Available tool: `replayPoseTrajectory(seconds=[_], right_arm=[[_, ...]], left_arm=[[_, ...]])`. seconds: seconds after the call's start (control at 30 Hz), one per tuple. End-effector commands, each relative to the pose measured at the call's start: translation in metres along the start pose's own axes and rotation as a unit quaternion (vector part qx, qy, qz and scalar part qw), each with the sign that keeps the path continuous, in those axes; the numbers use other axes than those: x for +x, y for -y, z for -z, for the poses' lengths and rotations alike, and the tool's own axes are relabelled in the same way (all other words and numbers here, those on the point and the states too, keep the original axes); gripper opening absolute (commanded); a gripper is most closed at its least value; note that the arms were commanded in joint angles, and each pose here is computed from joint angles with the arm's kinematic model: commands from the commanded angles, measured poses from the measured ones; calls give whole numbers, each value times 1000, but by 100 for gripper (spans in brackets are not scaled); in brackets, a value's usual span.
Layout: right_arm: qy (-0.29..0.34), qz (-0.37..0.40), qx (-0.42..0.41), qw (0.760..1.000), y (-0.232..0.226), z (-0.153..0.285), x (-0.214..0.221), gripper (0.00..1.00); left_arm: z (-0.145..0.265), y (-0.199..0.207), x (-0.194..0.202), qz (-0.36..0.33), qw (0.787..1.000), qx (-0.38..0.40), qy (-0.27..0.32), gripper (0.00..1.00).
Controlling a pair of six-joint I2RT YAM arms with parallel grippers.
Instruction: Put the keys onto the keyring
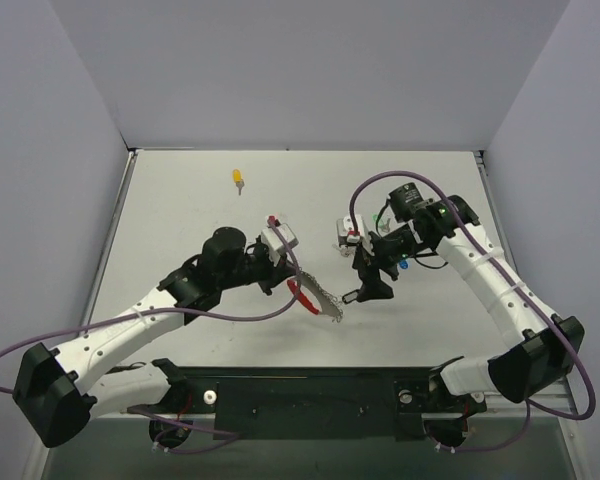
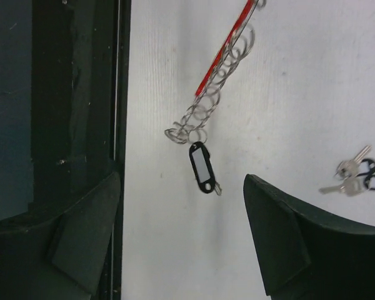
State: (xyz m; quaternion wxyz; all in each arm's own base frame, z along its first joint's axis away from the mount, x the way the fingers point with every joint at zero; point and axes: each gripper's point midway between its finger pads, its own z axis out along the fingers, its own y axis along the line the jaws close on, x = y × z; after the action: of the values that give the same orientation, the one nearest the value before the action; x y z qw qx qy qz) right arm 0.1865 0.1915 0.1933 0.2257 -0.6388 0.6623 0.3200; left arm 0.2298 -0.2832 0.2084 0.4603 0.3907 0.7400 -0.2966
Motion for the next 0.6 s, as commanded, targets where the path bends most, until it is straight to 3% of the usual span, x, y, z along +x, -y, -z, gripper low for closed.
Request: replayPoseTrajectory(seconds=[0.0, 0.27, 0.57], right_arm=[[32, 42, -57, 997, -24, 2, -39, 72], [68, 33, -93, 993, -38, -3, -58, 64], [59, 41, -93, 993, -34, -6, -60, 53]], left_arm=[[19, 30, -68, -26, 980, 72, 181, 0], [31, 53, -69, -24, 963, 125, 239, 0], [20, 67, -54, -17, 964, 159, 212, 0]])
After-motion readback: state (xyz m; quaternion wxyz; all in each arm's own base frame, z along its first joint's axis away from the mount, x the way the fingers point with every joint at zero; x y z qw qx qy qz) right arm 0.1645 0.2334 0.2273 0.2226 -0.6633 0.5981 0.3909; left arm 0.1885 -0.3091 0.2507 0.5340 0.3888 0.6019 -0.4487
